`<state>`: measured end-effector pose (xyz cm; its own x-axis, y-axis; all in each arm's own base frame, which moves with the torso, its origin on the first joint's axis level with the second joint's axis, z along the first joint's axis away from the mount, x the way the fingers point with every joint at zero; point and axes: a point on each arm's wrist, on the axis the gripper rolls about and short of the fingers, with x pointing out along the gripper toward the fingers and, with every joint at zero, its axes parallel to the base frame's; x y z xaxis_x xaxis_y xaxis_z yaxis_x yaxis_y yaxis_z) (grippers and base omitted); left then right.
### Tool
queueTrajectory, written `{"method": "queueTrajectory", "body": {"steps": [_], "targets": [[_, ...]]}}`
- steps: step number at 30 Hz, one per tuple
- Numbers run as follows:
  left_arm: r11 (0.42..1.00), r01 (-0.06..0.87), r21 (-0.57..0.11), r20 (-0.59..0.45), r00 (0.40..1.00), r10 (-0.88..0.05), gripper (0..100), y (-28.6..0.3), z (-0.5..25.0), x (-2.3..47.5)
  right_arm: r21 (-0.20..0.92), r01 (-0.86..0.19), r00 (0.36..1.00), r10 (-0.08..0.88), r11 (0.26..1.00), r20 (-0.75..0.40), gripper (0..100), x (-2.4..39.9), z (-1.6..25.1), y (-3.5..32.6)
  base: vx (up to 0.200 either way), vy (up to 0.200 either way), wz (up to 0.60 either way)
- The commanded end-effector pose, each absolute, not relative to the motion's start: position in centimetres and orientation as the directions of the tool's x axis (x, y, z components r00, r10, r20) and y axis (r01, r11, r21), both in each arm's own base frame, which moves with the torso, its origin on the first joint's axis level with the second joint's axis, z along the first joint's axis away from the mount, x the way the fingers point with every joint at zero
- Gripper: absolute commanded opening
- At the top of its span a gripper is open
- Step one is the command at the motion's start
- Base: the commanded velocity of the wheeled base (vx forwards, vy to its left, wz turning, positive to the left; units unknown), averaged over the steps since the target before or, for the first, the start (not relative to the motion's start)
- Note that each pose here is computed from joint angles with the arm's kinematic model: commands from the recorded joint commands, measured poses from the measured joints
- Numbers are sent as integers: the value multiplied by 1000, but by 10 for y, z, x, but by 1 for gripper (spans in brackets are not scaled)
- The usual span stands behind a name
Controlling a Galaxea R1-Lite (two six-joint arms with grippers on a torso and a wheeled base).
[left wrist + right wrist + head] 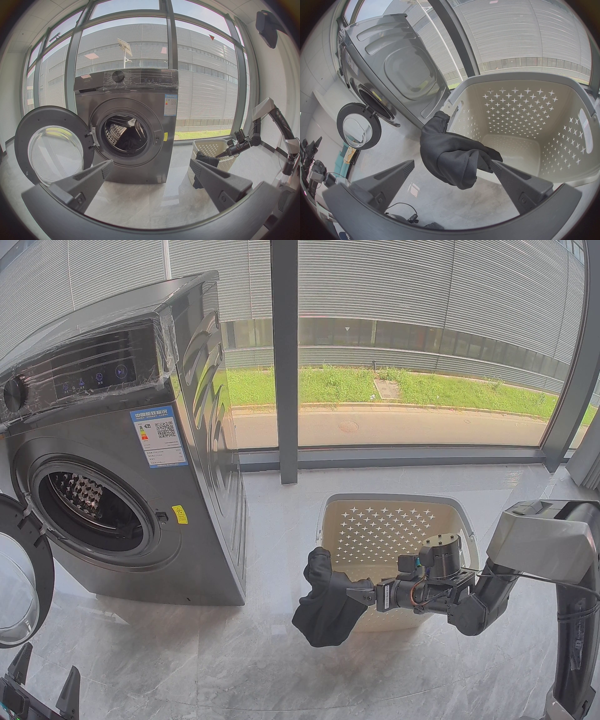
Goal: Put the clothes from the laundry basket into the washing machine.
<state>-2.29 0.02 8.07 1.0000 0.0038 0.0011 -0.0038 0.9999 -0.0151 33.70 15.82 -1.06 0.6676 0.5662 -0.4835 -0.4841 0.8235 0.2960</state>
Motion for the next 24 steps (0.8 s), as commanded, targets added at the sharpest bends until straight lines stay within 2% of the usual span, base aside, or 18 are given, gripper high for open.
{"method": "queueTrajectory", "body": {"steps": [1,21,22,24], "targets": [[1000,-5,-15,0,1000,5,100,0,76,-23,298,-483,658,566,823,-496,100,340,-21,161,0,0,0],[1000,-6,-18,0,1000,6,100,0,76,-23,297,-496,665,577,816,-473,100,347,-32,168,0,0,0],[1000,-6,-18,2,1000,6,100,0,76,-23,297,-496,665,577,816,-473,0,347,-32,168,0,0,0],[1000,-6,-18,2,1000,6,100,0,76,-23,296,-498,667,578,815,-469,0,348,-32,169,0,0,0]]}}
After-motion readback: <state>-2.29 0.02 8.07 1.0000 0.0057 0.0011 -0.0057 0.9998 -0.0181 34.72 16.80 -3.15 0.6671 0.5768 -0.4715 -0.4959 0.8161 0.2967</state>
